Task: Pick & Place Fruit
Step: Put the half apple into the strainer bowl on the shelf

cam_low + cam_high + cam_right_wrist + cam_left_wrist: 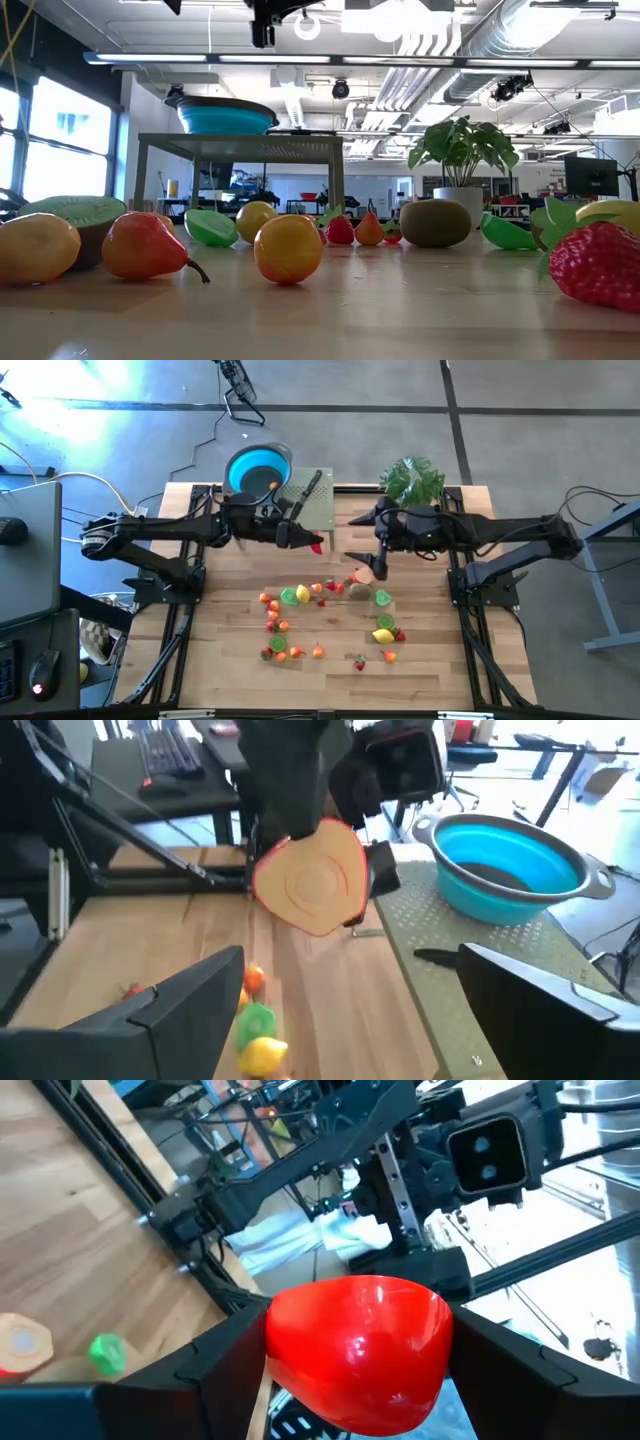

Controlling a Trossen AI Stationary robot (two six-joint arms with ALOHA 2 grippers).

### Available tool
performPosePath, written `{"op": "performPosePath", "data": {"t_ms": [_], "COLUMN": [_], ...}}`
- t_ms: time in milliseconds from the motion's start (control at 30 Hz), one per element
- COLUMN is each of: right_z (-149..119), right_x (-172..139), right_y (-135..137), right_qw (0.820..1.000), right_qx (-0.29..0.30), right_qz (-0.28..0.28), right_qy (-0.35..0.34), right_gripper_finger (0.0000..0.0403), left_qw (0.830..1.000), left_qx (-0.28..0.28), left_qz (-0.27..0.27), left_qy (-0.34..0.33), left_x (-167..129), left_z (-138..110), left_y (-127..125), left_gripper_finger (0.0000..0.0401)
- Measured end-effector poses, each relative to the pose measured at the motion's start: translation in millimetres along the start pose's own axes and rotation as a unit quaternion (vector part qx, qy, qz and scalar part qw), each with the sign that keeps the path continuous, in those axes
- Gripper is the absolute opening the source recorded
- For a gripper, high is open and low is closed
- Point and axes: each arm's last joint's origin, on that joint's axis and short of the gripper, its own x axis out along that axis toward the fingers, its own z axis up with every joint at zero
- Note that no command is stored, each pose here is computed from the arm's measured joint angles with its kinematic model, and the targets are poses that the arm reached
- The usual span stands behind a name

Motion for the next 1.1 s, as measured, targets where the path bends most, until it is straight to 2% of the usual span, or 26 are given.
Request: {"op": "performPosePath", "data": {"t_ms": [167, 700, 1100], "right_z": [0, -7, -7], "right_x": [-9, -11, -11], "right_y": [-2, -2, -2], "right_qw": [1.000, 0.999, 0.999], "right_qx": [0.005, 0.012, 0.013], "right_qz": [0.002, 0.002, 0.002], "right_qy": [0.009, 0.043, 0.042], "right_gripper_finger": [0.0358, 0.0358, 0.0358], "left_qw": [1.000, 0.997, 0.987], "left_qx": [0.010, 0.021, 0.034], "left_qz": [-0.013, -0.002, 0.050], "left_qy": [-0.017, -0.073, -0.148], "left_x": [-5, -45, -81], "left_z": [14, 67, 106], "left_y": [3, 17, 37], "left_gripper_finger": [0.0265, 0.0265, 0.0265]}}
